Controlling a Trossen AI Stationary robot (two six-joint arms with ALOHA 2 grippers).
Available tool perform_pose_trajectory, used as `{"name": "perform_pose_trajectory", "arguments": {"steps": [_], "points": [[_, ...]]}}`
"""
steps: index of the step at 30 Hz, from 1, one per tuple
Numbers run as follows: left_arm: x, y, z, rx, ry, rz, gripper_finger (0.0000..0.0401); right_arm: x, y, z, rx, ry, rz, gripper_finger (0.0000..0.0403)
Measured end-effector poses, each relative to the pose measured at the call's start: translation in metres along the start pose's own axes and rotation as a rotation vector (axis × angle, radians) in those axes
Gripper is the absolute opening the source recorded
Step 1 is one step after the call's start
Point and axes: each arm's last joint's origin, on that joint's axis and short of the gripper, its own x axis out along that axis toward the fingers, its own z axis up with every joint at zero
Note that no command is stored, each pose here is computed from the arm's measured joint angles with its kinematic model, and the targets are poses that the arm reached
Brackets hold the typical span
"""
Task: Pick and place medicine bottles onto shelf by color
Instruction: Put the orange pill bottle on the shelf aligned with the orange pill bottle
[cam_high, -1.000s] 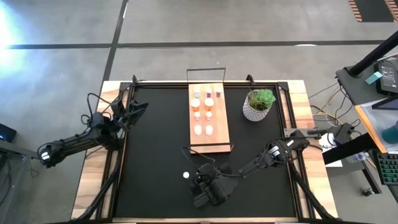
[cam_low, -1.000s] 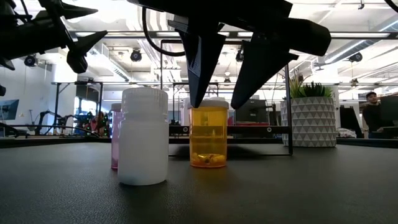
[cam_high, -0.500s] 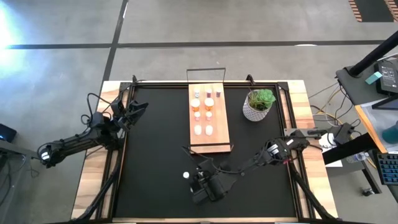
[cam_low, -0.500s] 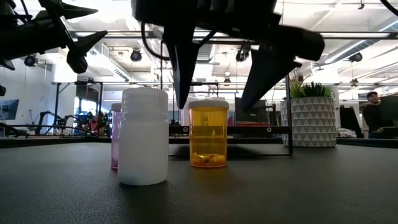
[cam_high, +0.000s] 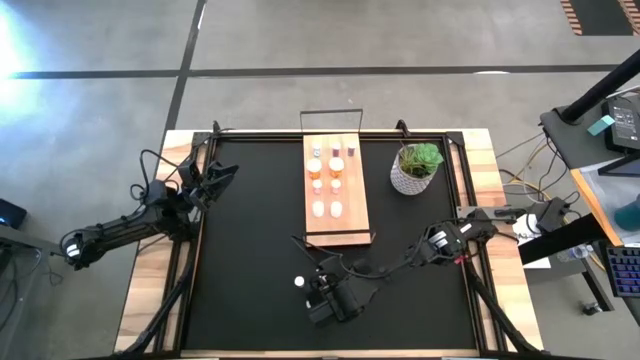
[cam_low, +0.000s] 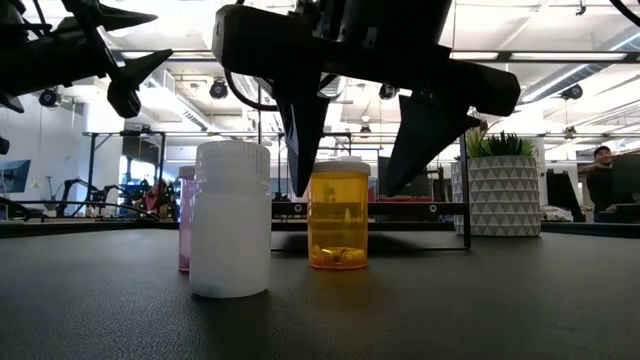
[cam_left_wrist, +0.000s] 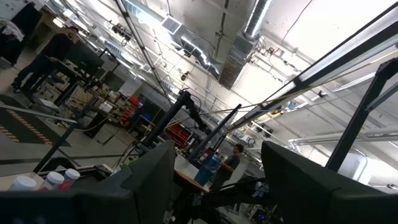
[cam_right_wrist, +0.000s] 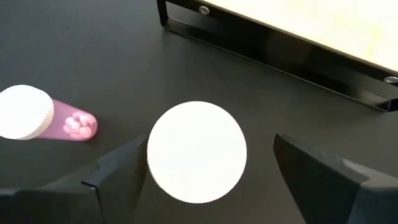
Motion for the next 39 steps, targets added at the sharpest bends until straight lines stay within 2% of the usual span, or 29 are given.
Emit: {"name": "perform_pose_trajectory", "arguments": {"steps": [11,15,24,29,33,39], "points": [[0.000,0.000,0.000,0.000,0.000,0.000,0.0224,0.000,0.001,0.000,0.007,0.001,0.014,0.0220],[0.000,0.000,0.000,0.000,0.000,0.000,0.0224,0.000,0.002,-0.001,0.007,0.013,0.015,0.0195],[0.000,0.000,0.000,0.000,0.000,0.000,0.0224,-0.038,0.006,-0.009,-0.085,0.063,0.095,0.0210],[0.000,0.000,0.000,0.000,0.000,0.000,0.0224,-0.072,0.003,-0.008,-0.149,0.115,0.169,0.0199],[0.000,0.000,0.000,0.000,0.000,0.000,0.0224,-0.104,-0.001,-0.001,-0.165,0.130,0.257,0.0195],[0.000,0.000,0.000,0.000,0.000,0.000,0.0224,-0.153,-0.027,0.023,-0.179,0.122,0.351,0.0202]]}}
